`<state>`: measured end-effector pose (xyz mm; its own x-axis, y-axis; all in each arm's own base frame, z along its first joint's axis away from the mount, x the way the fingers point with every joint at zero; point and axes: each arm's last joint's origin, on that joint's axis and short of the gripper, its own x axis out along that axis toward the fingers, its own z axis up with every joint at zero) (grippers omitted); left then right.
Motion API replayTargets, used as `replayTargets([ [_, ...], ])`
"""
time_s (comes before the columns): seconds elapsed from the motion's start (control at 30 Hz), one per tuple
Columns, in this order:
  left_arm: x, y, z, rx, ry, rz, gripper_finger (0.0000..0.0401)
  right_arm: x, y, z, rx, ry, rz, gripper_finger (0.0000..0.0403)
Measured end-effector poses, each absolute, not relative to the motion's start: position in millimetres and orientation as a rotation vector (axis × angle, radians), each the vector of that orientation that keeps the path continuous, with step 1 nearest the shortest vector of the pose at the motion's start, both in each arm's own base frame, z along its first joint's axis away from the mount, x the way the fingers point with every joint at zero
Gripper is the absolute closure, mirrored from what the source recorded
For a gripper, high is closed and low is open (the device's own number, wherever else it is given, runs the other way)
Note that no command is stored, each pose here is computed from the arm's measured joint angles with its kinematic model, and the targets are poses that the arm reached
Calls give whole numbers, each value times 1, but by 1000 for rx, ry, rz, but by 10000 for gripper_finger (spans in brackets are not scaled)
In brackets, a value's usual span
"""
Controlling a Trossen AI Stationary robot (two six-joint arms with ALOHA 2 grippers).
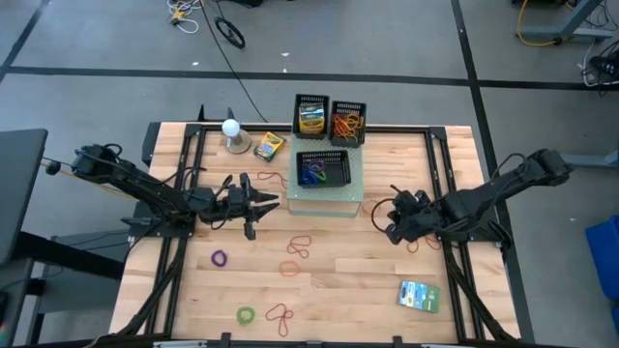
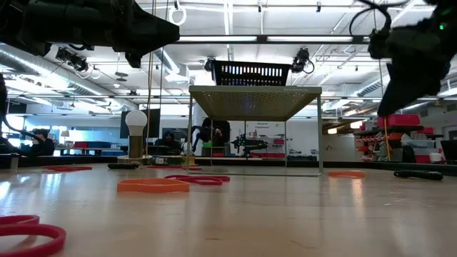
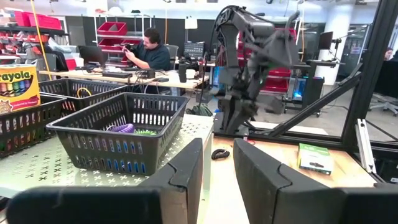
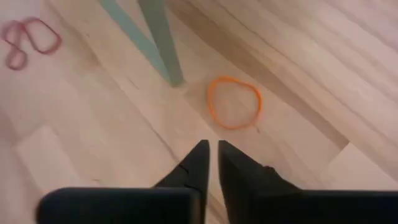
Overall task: Pick & Place Office Desk Supplies
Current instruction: Put the orange rubber band into the top right black bin on the shelf
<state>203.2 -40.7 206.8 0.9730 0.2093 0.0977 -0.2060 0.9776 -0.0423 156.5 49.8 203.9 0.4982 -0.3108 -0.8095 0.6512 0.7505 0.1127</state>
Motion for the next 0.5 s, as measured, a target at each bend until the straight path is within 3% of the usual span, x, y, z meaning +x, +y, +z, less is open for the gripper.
replayTargets([
  [0.3,203,-41,207,-32,-102,209,305,150,31,165,532,906,-806,250],
  [0.5,203,-41,207,-32,-102,209,305,157,18,146,630,777,-805,219],
])
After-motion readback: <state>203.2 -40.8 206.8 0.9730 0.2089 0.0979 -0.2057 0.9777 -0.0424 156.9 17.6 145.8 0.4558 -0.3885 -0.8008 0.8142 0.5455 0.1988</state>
